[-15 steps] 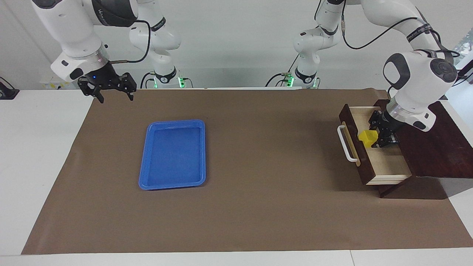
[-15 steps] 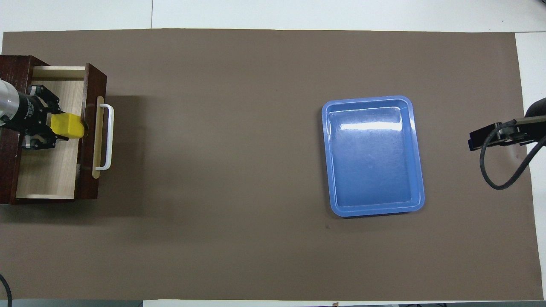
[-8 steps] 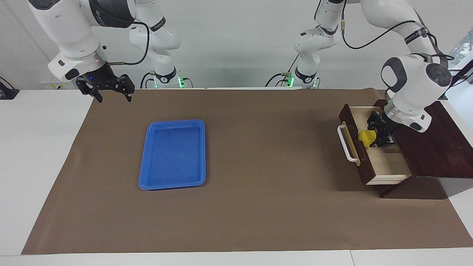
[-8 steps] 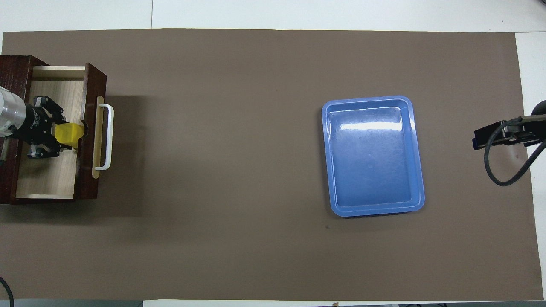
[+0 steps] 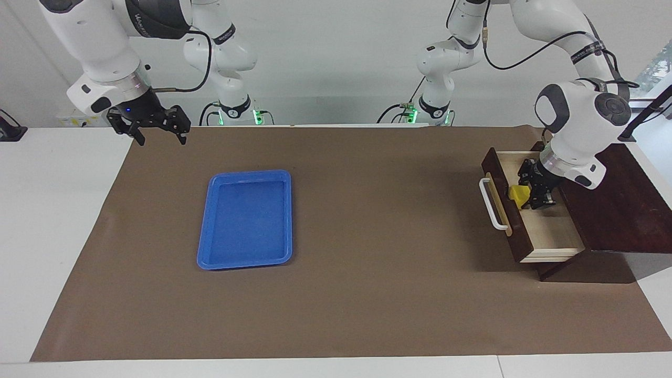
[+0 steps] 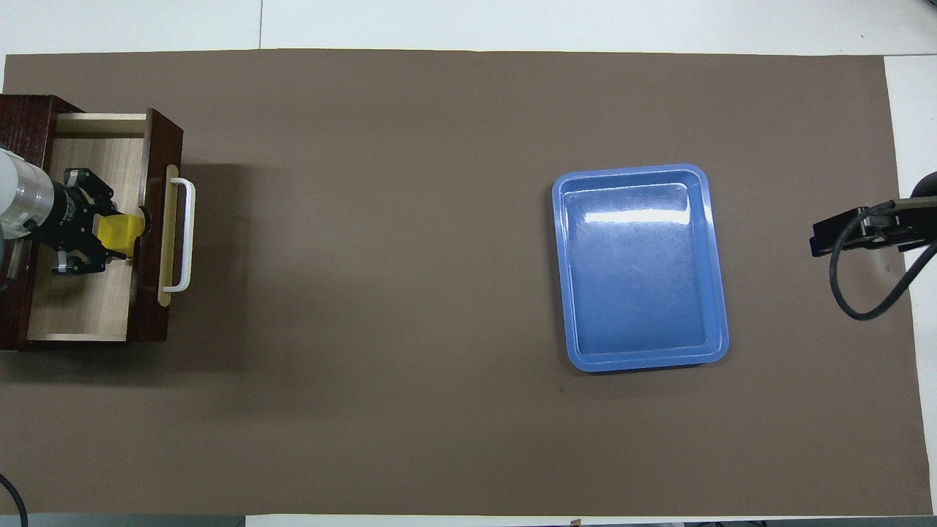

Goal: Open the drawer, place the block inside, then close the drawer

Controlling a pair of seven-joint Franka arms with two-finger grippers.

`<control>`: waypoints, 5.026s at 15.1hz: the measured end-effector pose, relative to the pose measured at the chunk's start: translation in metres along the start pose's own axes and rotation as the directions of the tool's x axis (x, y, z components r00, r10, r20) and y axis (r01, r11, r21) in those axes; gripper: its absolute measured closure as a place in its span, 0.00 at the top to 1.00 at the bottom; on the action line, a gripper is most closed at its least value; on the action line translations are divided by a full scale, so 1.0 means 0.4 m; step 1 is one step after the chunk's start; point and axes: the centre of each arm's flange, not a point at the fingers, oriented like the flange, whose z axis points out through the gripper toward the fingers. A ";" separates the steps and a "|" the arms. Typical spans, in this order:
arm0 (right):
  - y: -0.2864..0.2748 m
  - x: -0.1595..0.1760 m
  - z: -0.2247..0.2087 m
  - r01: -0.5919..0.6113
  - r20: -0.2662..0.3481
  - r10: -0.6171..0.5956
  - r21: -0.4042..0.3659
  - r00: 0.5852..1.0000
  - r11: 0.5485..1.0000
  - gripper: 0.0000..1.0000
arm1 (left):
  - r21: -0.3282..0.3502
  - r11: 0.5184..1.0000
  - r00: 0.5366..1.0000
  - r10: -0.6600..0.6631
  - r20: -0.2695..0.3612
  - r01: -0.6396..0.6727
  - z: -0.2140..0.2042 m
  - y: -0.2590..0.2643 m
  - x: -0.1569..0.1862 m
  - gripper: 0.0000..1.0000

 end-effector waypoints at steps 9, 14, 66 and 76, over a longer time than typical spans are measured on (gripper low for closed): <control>0.002 -0.001 -0.001 -0.003 -0.001 0.003 0.000 1.000 1.000 1.00 | -0.012 0.999 0.999 0.037 -0.025 -0.037 -0.074 0.002 -0.043 1.00; 0.001 -0.001 -0.001 -0.002 -0.001 0.002 0.000 1.000 1.000 1.00 | 0.000 0.994 0.993 0.113 -0.033 -0.113 -0.198 0.000 -0.169 1.00; 0.001 -0.001 -0.001 -0.002 -0.001 0.002 0.000 1.000 1.000 1.00 | -0.060 0.858 0.855 0.498 -0.144 -0.510 -0.283 0.000 -0.234 1.00; 0.001 -0.001 -0.001 -0.002 -0.001 0.002 0.000 1.000 1.000 1.00 | 0.045 0.271 0.270 0.963 -0.022 -0.961 -0.359 -0.055 -0.246 1.00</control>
